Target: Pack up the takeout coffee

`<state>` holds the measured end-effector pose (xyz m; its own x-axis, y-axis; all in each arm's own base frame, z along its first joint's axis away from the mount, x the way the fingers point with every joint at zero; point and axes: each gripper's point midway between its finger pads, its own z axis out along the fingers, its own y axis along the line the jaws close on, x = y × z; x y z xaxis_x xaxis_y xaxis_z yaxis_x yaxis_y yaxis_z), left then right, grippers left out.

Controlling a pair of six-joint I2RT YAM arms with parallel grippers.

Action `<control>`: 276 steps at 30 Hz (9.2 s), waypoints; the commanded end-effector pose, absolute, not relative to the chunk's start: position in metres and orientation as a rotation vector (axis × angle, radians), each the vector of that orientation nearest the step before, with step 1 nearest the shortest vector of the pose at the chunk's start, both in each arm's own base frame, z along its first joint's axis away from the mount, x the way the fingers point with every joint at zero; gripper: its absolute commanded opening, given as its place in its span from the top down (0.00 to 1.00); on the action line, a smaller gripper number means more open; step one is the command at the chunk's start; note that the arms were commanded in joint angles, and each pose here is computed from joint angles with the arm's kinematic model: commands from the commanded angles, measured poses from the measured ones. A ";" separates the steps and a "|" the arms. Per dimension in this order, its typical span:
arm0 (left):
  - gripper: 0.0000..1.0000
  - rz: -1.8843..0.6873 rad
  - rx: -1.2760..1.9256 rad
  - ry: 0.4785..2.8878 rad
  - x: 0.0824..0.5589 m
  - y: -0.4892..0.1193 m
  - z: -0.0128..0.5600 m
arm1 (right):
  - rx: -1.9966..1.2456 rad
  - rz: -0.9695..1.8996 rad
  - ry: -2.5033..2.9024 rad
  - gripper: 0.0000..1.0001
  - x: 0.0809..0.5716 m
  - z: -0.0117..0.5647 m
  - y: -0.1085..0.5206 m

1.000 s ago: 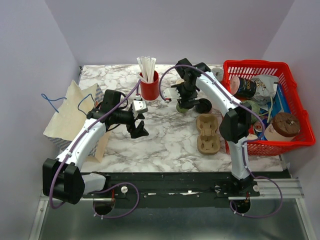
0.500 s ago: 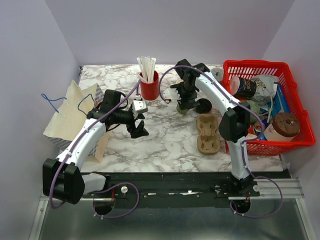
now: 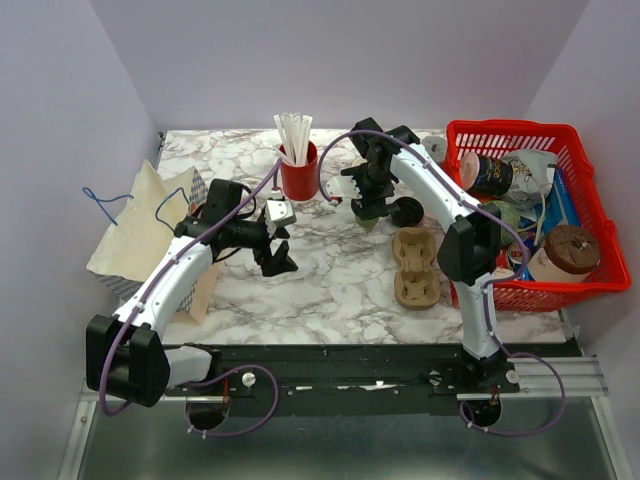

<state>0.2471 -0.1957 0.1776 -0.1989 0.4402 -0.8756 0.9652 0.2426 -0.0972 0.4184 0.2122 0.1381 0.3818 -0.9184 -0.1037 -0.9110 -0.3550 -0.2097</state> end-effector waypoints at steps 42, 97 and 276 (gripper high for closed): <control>0.01 -0.884 1.248 1.801 0.252 -0.200 0.186 | -0.391 0.430 2.629 0.21 0.264 0.149 0.174; 0.01 -0.837 1.202 1.864 0.240 -0.187 0.167 | -0.150 0.082 2.792 0.44 0.283 0.088 0.121; 1.00 0.140 0.600 2.181 0.298 0.032 0.304 | -0.948 0.503 2.685 0.25 0.250 0.076 0.237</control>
